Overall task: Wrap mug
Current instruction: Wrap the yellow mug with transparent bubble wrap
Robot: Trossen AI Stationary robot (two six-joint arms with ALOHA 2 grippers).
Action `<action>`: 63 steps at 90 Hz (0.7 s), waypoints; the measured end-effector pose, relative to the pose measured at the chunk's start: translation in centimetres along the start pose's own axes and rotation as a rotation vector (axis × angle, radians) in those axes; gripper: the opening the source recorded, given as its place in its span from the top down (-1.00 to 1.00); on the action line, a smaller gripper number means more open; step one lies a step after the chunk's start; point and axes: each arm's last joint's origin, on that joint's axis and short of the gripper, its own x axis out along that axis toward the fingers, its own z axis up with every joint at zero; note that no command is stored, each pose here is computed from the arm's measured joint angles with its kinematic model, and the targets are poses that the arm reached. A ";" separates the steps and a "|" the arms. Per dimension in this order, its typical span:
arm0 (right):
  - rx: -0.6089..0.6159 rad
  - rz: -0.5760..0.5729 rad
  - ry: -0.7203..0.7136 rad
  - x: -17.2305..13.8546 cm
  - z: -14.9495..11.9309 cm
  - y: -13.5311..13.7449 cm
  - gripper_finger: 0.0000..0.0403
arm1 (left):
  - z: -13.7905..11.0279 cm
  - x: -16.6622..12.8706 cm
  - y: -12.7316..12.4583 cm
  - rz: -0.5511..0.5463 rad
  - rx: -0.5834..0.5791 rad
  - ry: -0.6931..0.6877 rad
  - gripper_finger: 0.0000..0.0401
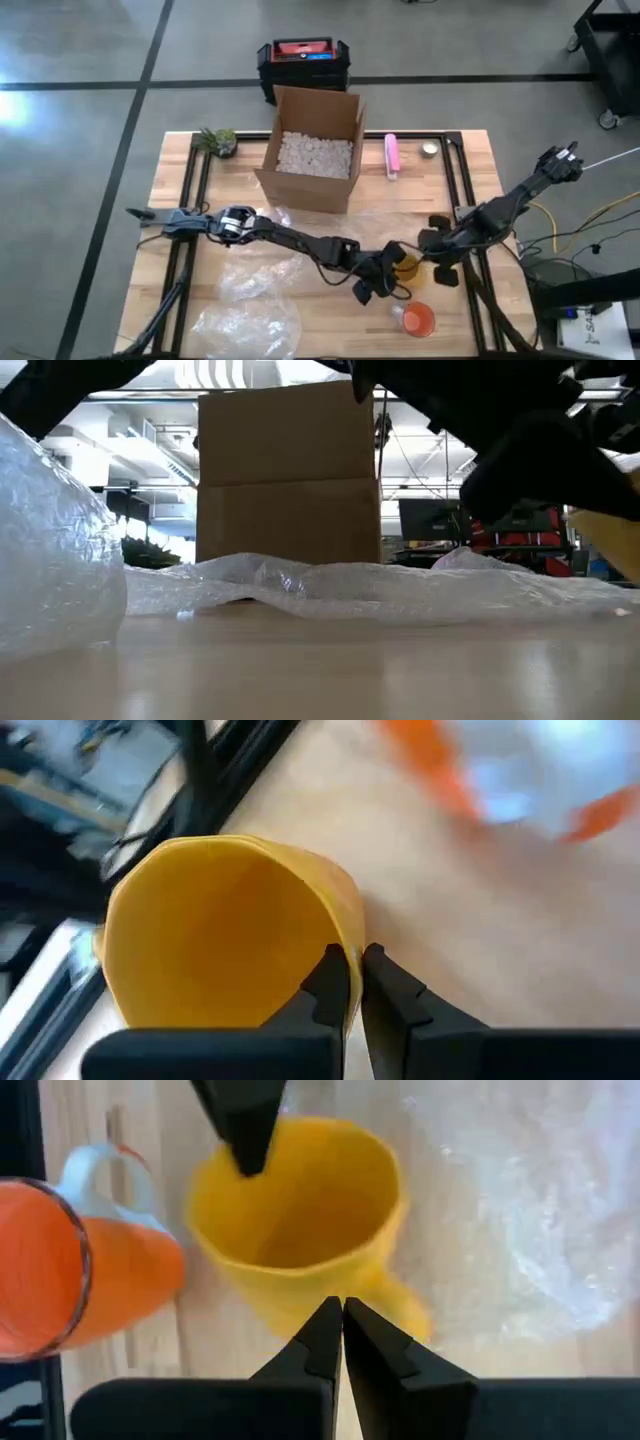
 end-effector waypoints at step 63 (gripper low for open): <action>-0.026 -0.126 -0.231 -1.1 0.1 -1.0 1.00 | 1.1 -16.0 4.2 0.026 -0.600 0.475 1.00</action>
